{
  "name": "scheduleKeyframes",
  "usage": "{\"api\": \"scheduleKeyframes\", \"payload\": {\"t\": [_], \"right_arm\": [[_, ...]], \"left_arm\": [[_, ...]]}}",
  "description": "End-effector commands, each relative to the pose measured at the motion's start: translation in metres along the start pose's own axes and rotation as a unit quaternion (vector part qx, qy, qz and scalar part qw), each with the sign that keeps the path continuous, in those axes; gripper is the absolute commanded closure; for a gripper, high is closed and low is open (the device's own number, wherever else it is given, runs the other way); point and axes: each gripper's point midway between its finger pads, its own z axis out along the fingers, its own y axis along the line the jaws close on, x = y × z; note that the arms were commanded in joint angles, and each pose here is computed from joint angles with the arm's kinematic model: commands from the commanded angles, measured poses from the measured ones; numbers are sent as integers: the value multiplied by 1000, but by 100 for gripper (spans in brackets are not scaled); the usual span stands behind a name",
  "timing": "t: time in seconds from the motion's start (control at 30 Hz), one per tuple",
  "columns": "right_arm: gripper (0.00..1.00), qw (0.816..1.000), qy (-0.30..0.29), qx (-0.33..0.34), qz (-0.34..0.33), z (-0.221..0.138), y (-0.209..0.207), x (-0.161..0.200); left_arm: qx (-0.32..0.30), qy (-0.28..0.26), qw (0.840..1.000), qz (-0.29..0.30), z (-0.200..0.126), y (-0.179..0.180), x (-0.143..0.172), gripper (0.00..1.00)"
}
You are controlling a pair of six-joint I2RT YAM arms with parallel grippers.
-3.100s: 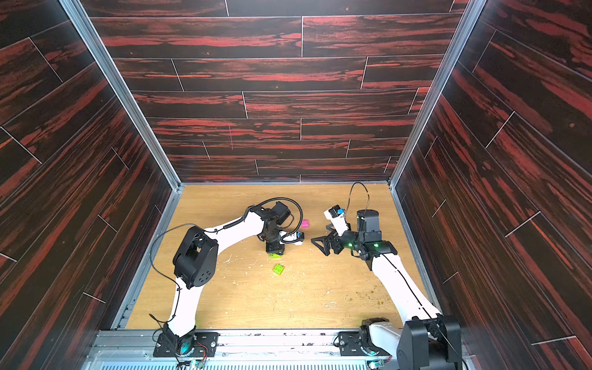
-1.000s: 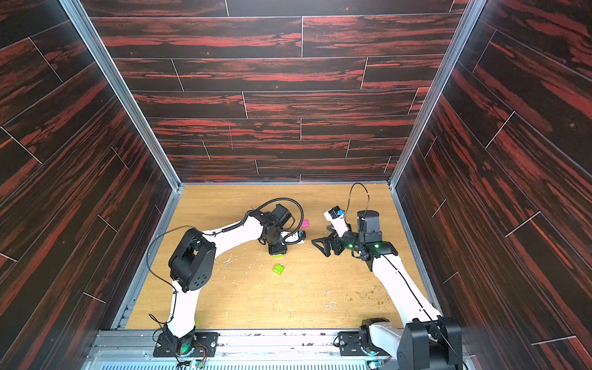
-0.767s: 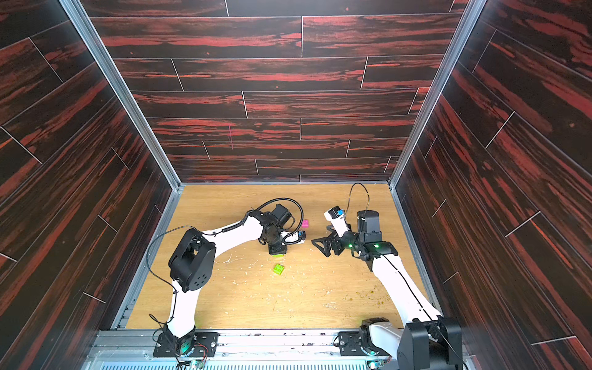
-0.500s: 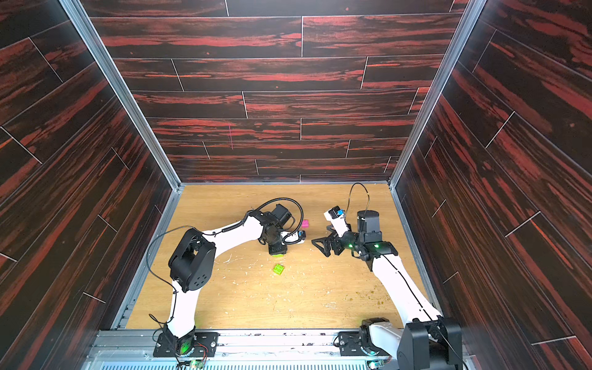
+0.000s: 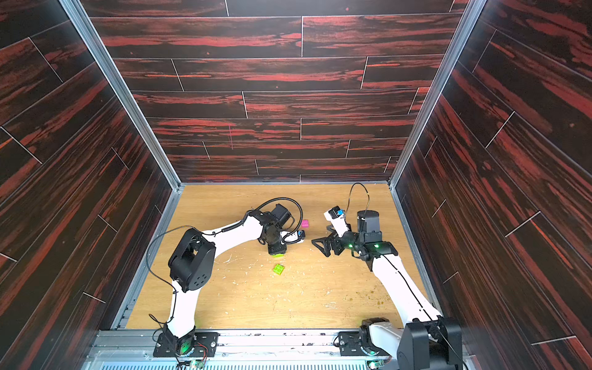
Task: Assemble the letter s with lego
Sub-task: Assemble the lego brick with the lego brick.
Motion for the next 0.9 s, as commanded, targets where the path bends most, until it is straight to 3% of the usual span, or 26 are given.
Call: {"api": "scheduleKeyframes", "payload": {"t": [0.0,0.37,0.87], "right_arm": [[2,1000,0,-3,-2,-2,2,2],[2,1000,0,-4,-3,-1,1,0],[1,1000,2,-6,-1,0,1,2]], "left_arm": [[-15,-14,1000,-5,-21,2,-10,83],[-18,-12,999,-25,-20,4,-17,83],[-13,19,999,-45,-6,1,-4,83]]}}
